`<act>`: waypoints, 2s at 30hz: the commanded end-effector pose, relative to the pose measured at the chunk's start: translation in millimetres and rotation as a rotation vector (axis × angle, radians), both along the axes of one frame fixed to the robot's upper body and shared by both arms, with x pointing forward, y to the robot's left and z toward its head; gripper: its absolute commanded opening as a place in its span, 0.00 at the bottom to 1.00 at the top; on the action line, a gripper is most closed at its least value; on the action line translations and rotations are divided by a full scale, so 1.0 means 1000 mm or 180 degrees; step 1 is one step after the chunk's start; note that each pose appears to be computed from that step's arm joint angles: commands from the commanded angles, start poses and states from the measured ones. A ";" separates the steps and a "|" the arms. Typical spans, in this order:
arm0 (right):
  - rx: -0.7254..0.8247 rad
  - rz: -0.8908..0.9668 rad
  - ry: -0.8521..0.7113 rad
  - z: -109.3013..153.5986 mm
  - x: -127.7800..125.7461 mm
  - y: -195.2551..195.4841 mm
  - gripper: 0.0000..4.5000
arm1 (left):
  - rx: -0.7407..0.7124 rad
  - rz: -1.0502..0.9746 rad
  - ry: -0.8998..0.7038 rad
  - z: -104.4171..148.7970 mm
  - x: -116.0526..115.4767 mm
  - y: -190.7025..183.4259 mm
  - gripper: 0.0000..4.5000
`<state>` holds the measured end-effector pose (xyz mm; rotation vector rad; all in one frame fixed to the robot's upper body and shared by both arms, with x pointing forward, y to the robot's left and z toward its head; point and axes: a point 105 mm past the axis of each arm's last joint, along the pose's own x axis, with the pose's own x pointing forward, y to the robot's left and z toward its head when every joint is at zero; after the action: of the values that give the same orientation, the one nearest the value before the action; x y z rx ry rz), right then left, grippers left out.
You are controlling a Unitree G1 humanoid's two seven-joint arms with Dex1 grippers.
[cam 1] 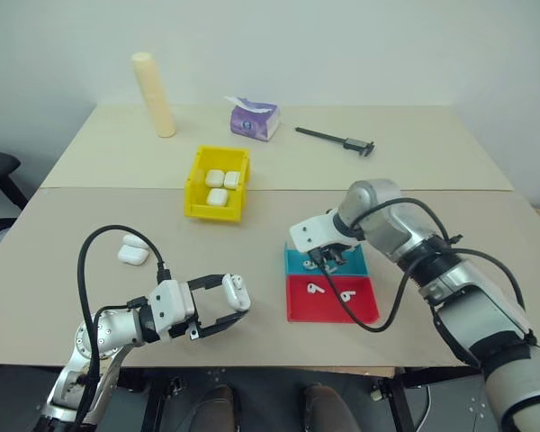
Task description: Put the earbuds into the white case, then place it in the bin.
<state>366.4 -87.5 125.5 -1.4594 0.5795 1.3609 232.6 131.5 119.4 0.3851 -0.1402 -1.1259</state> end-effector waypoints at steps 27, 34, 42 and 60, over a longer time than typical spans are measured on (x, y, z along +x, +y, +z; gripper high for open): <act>0.0020 -0.0614 0.0263 -0.003 0.000 -0.011 0.43 | 0.0080 -0.0010 -0.0102 0.002 -0.001 -0.002 0.62; 0.0025 -0.0633 0.0223 -0.005 0.001 -0.011 0.39 | 0.0093 0.0000 -0.0089 0.001 -0.001 -0.002 0.62; 0.0025 -0.0625 0.0225 -0.005 0.002 -0.010 0.34 | 0.0067 0.0005 -0.0110 0.002 0.000 -0.003 0.62; 0.0409 -0.0620 0.0125 0.018 0.000 -0.003 0.14 | -0.0107 0.0014 -0.0155 0.014 0.003 -0.005 0.62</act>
<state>366.6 -93.5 126.3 -1.2831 0.7003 1.2697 234.6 128.9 118.3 0.3899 -0.1386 -1.1141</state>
